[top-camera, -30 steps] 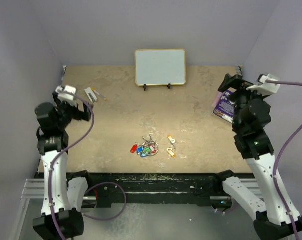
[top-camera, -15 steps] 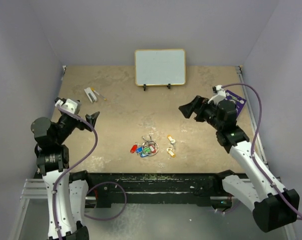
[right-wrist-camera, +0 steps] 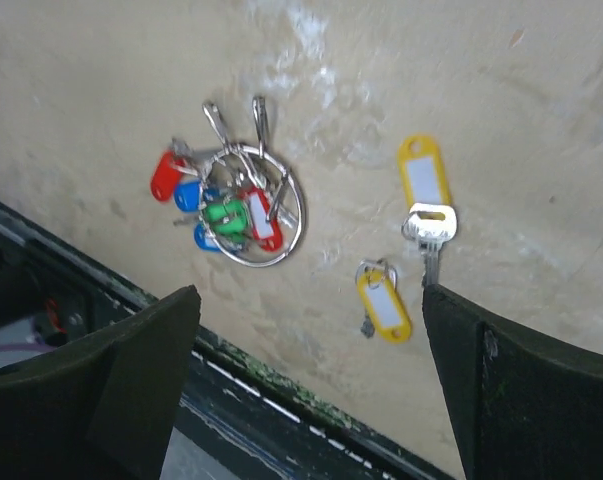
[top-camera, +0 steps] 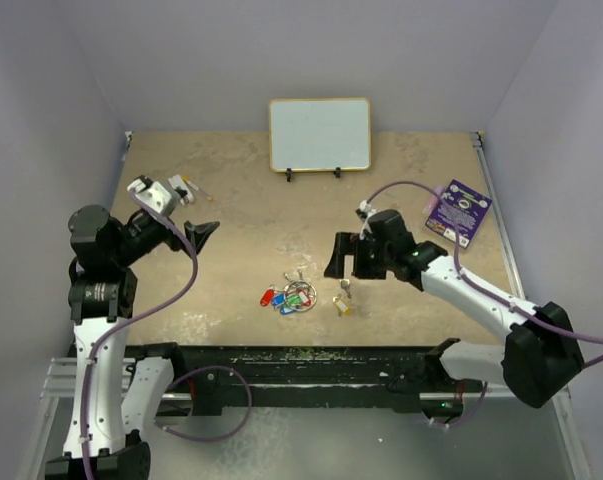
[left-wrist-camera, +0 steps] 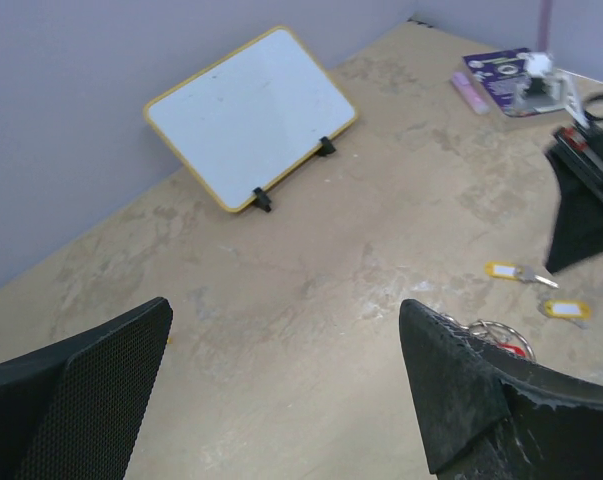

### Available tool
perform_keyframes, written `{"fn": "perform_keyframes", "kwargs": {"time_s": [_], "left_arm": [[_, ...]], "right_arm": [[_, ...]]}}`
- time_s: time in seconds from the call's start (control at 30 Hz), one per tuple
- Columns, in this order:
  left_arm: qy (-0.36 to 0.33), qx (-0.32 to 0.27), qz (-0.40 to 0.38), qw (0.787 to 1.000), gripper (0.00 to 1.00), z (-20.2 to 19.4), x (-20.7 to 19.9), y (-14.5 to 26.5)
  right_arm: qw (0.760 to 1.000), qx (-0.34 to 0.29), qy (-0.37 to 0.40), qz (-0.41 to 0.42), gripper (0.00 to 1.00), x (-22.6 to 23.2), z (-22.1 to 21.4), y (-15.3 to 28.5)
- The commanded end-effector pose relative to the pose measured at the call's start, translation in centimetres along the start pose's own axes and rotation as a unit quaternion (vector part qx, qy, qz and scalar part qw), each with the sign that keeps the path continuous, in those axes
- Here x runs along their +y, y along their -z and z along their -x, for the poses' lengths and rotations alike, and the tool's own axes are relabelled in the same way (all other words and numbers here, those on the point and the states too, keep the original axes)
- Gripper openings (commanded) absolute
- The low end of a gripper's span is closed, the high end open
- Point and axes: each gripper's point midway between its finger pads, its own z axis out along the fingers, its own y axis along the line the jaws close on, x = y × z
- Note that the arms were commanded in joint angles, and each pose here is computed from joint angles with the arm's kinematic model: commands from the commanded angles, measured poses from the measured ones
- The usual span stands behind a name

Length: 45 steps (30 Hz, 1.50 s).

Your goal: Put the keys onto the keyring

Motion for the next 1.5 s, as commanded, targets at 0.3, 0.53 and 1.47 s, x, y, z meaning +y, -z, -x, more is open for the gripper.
{"fn": "perform_keyframes", "kwargs": {"time_s": [0.3, 0.53, 1.47], "left_arm": [[0.052, -0.023, -0.071, 0.996, 0.98, -0.8, -1.7, -1.7], [0.109, -0.087, -0.131, 0.982, 0.98, -2.9, -6.1, -10.6], [-0.006, 0.038, 0.04, 0.998, 0.72, -17.6, -21.4, -19.0]], "right_arm": [[0.992, -0.008, -0.029, -0.122, 0.12, 0.7, -3.8, 1.4], [0.962, -0.177, -0.122, -0.166, 1.0, -0.9, 1.0, 9.2], [0.895, -0.28, -0.233, -0.259, 0.39, -7.1, -0.1, 16.6]]}}
